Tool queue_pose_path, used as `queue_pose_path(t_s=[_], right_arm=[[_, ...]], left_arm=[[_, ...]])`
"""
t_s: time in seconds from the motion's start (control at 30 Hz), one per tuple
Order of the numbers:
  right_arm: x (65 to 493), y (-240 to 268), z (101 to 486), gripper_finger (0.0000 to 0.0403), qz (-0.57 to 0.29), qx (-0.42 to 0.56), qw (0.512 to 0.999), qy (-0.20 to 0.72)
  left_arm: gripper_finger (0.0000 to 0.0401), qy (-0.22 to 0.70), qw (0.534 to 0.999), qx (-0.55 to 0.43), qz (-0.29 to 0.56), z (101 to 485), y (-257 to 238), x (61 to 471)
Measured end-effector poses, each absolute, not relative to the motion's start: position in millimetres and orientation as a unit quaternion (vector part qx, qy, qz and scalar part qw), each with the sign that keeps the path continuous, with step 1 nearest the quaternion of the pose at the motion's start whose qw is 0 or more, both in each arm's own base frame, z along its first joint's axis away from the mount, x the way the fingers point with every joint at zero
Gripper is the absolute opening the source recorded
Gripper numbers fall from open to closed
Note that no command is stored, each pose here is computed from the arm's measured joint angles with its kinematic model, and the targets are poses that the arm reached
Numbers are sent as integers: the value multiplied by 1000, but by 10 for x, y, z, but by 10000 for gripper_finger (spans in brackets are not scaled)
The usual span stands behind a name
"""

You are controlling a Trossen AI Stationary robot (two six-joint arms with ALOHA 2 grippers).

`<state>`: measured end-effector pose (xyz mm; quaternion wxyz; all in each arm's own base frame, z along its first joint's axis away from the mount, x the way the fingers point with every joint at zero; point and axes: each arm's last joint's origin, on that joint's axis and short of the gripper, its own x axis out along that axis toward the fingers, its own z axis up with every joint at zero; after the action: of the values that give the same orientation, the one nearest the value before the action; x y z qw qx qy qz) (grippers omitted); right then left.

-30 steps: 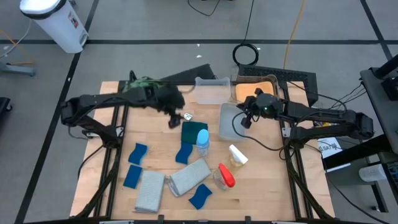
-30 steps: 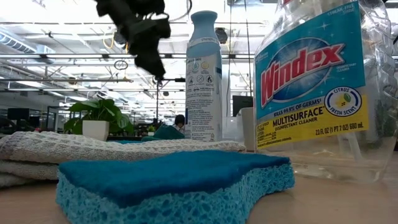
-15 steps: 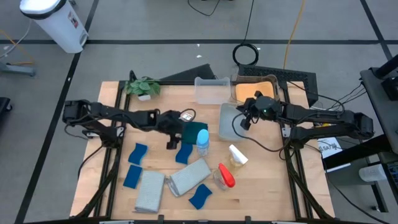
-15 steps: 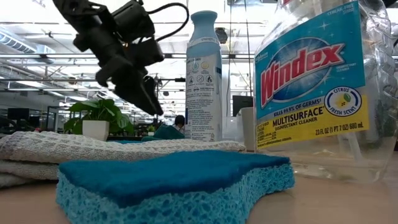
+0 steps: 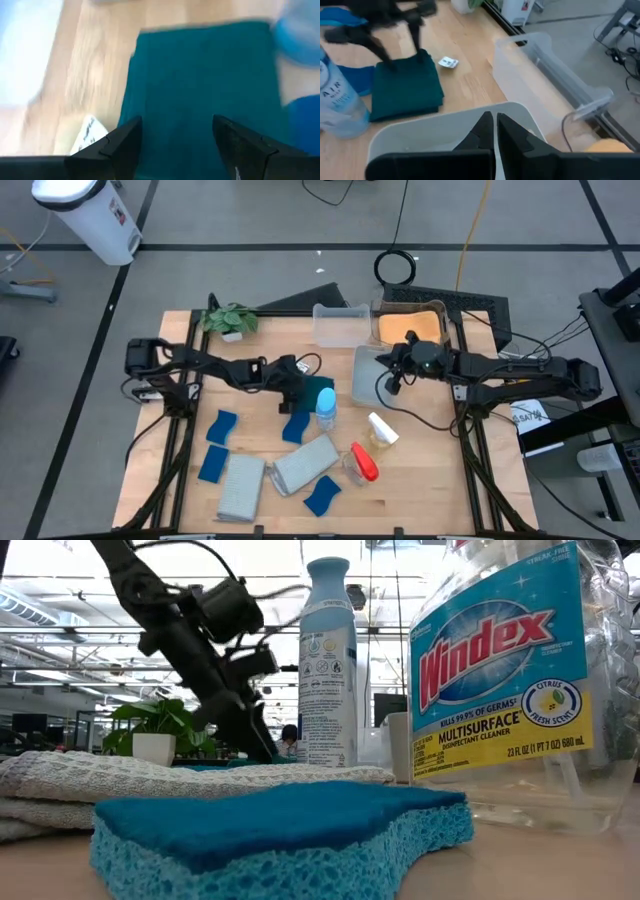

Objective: Pick & Place Kitchen Items
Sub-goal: Put the green towel into the transparent bin

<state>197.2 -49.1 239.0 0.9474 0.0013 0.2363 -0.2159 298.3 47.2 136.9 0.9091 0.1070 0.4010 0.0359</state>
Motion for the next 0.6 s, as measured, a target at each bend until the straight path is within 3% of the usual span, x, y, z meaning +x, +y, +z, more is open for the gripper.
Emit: queue_pose_path(t_s=[0.17,0.43,0.6], right_arm=[[1974,-478,2389,0,-211,-5,948,239],[1973,-478,2385,0,-211,-9,947,241],[1972,-478,2384,0,-210,-10,947,241]], left_arm=[[246,421,902,54,76,1206,614,2989],[246,484,815,18,319,1139,860,2760],[246,505,796,2,334,1238,883,2632]])
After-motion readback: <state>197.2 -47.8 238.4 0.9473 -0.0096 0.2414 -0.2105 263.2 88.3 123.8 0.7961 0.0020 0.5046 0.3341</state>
